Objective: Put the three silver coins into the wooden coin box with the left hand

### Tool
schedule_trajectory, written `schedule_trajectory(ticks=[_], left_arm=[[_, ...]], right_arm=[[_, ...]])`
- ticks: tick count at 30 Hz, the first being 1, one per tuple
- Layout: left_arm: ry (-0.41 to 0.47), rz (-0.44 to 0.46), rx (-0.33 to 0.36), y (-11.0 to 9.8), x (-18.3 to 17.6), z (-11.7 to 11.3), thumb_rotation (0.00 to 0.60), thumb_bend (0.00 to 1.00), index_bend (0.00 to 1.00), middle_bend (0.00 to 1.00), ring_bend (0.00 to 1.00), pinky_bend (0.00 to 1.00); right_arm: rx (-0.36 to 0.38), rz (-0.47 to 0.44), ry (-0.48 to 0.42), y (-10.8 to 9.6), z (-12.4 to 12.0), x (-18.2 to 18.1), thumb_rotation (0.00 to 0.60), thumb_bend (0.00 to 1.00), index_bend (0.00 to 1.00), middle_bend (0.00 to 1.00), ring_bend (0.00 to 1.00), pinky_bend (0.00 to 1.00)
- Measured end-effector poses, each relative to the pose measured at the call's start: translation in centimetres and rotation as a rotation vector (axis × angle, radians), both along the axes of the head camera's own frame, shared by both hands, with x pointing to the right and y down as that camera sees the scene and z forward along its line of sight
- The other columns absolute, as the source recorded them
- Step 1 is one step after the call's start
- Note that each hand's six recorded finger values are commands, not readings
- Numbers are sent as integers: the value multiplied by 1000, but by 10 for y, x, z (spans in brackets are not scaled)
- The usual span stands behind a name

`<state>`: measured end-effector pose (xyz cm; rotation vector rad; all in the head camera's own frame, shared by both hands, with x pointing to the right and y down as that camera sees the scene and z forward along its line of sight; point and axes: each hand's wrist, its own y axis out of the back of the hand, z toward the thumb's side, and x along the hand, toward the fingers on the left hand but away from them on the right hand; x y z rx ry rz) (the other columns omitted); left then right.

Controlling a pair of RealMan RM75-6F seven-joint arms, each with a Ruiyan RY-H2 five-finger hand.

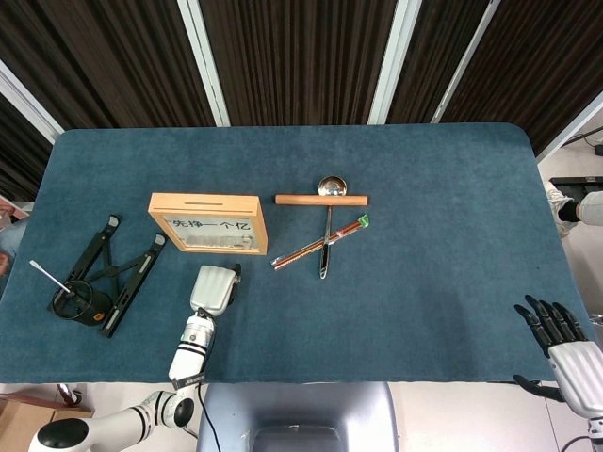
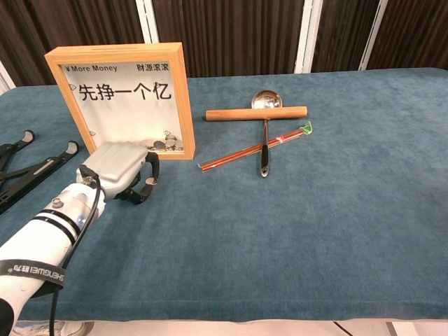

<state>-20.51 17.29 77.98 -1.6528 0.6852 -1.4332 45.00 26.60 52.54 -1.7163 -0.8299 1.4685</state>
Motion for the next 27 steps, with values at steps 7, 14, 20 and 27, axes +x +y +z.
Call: schedule_trajectory(ticks=[7,14,20,27], left_arm=[[-7,7,-11,1,2,0,600,406,444,1000,1000,1000],[-16,9,-12,0,2,-1,600,407,438,1000,1000,1000],[-23,8,-18,0,0,0,600,410,440,1000,1000,1000],[-27,4,-14,-3,-1,-1,600,405,505,1000,1000,1000]], right_arm=[[0,-1,0,0,0,0,600,149,0,0,0,0],[0,0,0,0,0,0,600,149,0,0,0,0],[1,0,-1,0,0,0,600,149,0,0,0,0],[-1,0,0,0,0,0,600,149,0,0,0,0]])
